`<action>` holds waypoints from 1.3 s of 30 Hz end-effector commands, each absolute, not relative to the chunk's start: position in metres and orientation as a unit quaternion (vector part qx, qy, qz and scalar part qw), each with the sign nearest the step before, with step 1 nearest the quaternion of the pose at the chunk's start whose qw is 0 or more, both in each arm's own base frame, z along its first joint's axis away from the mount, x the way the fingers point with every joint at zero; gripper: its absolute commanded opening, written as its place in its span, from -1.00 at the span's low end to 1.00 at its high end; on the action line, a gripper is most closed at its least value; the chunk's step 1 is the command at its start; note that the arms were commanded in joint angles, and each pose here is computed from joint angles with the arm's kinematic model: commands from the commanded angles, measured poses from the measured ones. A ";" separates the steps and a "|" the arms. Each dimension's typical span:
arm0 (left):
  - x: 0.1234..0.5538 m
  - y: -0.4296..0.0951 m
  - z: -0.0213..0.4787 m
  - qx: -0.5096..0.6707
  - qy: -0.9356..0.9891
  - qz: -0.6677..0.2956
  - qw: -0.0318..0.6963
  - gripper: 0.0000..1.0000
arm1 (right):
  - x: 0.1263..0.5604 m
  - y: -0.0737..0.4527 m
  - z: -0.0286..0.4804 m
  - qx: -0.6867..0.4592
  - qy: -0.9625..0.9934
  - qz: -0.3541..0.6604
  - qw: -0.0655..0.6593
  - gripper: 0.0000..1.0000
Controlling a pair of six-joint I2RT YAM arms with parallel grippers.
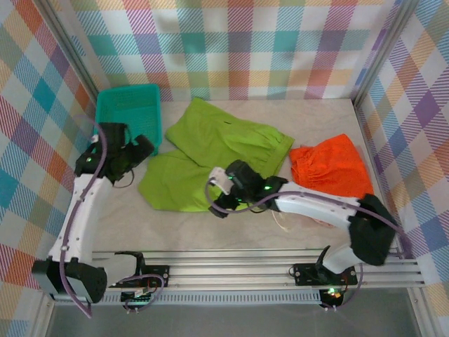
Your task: Fold and stack the shorts
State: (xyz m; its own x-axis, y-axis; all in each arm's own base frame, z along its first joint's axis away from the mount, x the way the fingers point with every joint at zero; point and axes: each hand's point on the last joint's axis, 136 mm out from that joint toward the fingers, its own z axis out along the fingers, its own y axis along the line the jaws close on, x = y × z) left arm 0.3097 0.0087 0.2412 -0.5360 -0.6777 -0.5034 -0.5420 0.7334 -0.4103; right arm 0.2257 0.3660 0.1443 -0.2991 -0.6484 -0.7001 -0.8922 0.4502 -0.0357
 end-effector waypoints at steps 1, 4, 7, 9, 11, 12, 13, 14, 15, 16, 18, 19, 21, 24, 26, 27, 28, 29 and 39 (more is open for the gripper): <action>0.299 0.020 0.223 -0.406 0.848 -0.161 0.300 1.00 | 0.241 0.422 0.160 -0.501 0.754 0.169 0.390 0.95; 0.289 0.045 0.210 -0.457 0.825 -0.171 0.287 1.00 | 0.248 0.467 0.151 -0.498 0.759 0.177 0.380 0.92; 0.278 0.070 0.198 -0.498 0.805 -0.170 0.273 1.00 | 0.254 0.507 0.142 -0.483 0.771 0.197 0.366 0.85; 0.270 0.083 0.191 -0.518 0.796 -0.166 0.266 1.00 | 0.256 0.526 0.131 -0.478 0.778 0.206 0.352 0.81; 0.264 0.093 0.185 -0.534 0.787 -0.162 0.262 1.00 | 0.257 0.542 0.119 -0.475 0.786 0.206 0.339 0.77; 0.261 0.097 0.182 -0.541 0.784 -0.160 0.259 1.00 | 0.256 0.550 0.112 -0.473 0.790 0.206 0.330 0.76; 0.259 0.100 0.179 -0.545 0.782 -0.159 0.257 1.00 | 0.257 0.556 0.108 -0.469 0.795 0.207 0.324 0.74; 0.258 0.102 0.176 -0.550 0.779 -0.160 0.254 1.00 | 0.256 0.562 0.102 -0.467 0.799 0.208 0.316 0.72; 0.256 0.103 0.172 -0.554 0.777 -0.162 0.250 1.00 | 0.257 0.568 0.096 -0.465 0.804 0.205 0.308 0.70; 0.256 0.103 0.169 -0.557 0.776 -0.165 0.247 1.00 | 0.258 0.573 0.090 -0.463 0.809 0.201 0.302 0.69; 0.255 0.102 0.165 -0.558 0.776 -0.166 0.243 1.00 | 0.261 0.581 0.080 -0.458 0.816 0.194 0.294 0.64; 0.254 0.102 0.164 -0.558 0.776 -0.166 0.242 1.00 | 0.261 0.583 0.071 -0.457 0.821 0.188 0.286 0.62; 0.253 0.104 0.162 -0.560 0.775 -0.161 0.243 1.00 | 0.262 0.588 0.063 -0.454 0.826 0.180 0.281 0.57; 0.250 0.105 0.161 -0.562 0.775 -0.155 0.245 1.00 | 0.264 0.592 0.050 -0.450 0.831 0.170 0.279 0.49; 0.249 0.105 0.161 -0.562 0.775 -0.153 0.246 1.00 | 0.264 0.594 0.042 -0.448 0.833 0.168 0.277 0.42; 0.249 0.105 0.162 -0.561 0.775 -0.152 0.248 1.00 | 0.262 0.595 0.038 -0.449 0.833 0.168 0.275 0.38; 0.249 0.105 0.161 -0.562 0.775 -0.151 0.247 1.00 | 0.262 0.596 0.035 -0.451 0.833 0.166 0.274 0.33; 0.248 0.106 0.161 -0.562 0.775 -0.151 0.247 1.00 | 0.261 0.596 0.032 -0.452 0.834 0.163 0.273 0.29; 0.246 0.102 0.161 -0.559 0.773 -0.157 0.255 1.00 | 0.252 0.602 0.060 -0.421 0.845 0.216 0.251 -0.87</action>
